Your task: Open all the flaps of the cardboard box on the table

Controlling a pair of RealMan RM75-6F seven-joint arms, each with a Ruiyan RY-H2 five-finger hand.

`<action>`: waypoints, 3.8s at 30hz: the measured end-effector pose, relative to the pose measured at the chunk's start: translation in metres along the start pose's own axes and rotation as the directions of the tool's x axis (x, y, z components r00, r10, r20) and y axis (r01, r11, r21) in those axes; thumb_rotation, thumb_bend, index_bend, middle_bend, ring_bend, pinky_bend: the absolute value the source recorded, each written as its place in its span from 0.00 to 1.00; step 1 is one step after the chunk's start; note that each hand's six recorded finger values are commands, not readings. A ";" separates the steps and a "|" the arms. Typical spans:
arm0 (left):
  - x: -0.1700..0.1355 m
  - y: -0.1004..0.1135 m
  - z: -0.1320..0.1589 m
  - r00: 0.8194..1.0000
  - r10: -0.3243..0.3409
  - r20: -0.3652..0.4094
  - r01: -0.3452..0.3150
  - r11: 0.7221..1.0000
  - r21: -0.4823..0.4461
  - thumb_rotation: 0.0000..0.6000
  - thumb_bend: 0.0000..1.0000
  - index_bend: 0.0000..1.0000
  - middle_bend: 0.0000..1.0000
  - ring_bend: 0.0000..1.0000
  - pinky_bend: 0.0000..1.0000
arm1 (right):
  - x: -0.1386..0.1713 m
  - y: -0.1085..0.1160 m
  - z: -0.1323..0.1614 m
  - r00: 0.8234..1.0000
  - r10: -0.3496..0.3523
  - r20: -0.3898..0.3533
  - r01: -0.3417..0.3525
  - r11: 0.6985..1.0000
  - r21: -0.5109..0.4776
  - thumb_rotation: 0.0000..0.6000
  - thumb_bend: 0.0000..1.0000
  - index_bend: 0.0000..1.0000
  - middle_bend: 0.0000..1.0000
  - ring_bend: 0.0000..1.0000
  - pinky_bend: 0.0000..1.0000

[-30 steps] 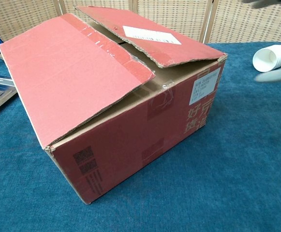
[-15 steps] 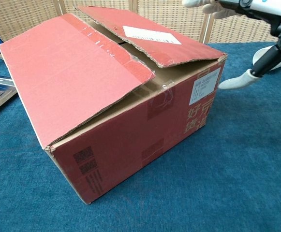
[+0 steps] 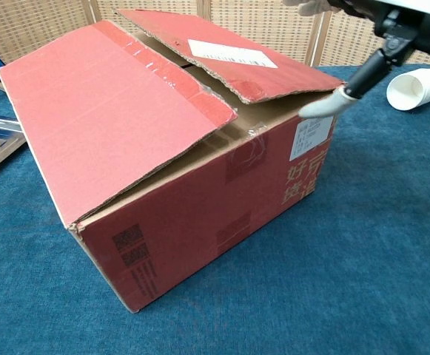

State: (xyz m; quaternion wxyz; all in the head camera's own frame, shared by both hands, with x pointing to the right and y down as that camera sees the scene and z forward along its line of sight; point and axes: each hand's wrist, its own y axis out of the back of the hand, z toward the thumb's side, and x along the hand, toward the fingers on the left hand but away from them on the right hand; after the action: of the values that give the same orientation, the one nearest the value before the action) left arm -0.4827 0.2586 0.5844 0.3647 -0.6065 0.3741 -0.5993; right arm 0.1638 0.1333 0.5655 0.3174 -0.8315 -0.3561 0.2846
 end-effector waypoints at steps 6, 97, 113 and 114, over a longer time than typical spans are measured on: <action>0.000 0.001 -0.001 1.000 0.005 -0.002 -0.005 1.000 -0.002 1.00 0.07 0.04 0.00 0.00 0.00 | -0.008 -0.002 0.001 1.000 -0.016 0.001 0.016 1.000 -0.009 1.00 0.02 0.00 0.00 0.00 0.00; -0.002 0.001 -0.001 1.000 -0.001 -0.006 0.001 1.000 -0.007 1.00 0.07 0.05 0.00 0.00 0.00 | -0.022 0.053 -0.066 0.951 -0.305 0.057 0.261 0.885 0.386 1.00 0.18 0.00 0.00 0.00 0.00; 0.002 0.013 0.003 1.000 0.029 0.008 -0.029 0.999 -0.036 1.00 0.07 0.05 0.00 0.00 0.00 | 0.018 0.059 -0.062 0.966 -0.245 0.079 0.203 0.914 0.351 1.00 0.13 0.00 0.00 0.00 0.02; 0.001 0.014 0.003 0.999 0.032 0.009 -0.032 0.999 -0.038 1.00 0.07 0.05 0.00 0.00 0.00 | 0.021 0.062 -0.062 0.966 -0.248 0.074 0.206 0.909 0.361 1.00 0.12 0.00 0.00 0.00 0.03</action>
State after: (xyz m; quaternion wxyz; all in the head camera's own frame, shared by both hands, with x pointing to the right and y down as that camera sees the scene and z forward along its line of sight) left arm -0.4794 0.2508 0.5722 0.3646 -0.6101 0.3932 -0.5833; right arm 0.2451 0.0961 0.5548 0.4697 -0.6962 -0.4122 0.3534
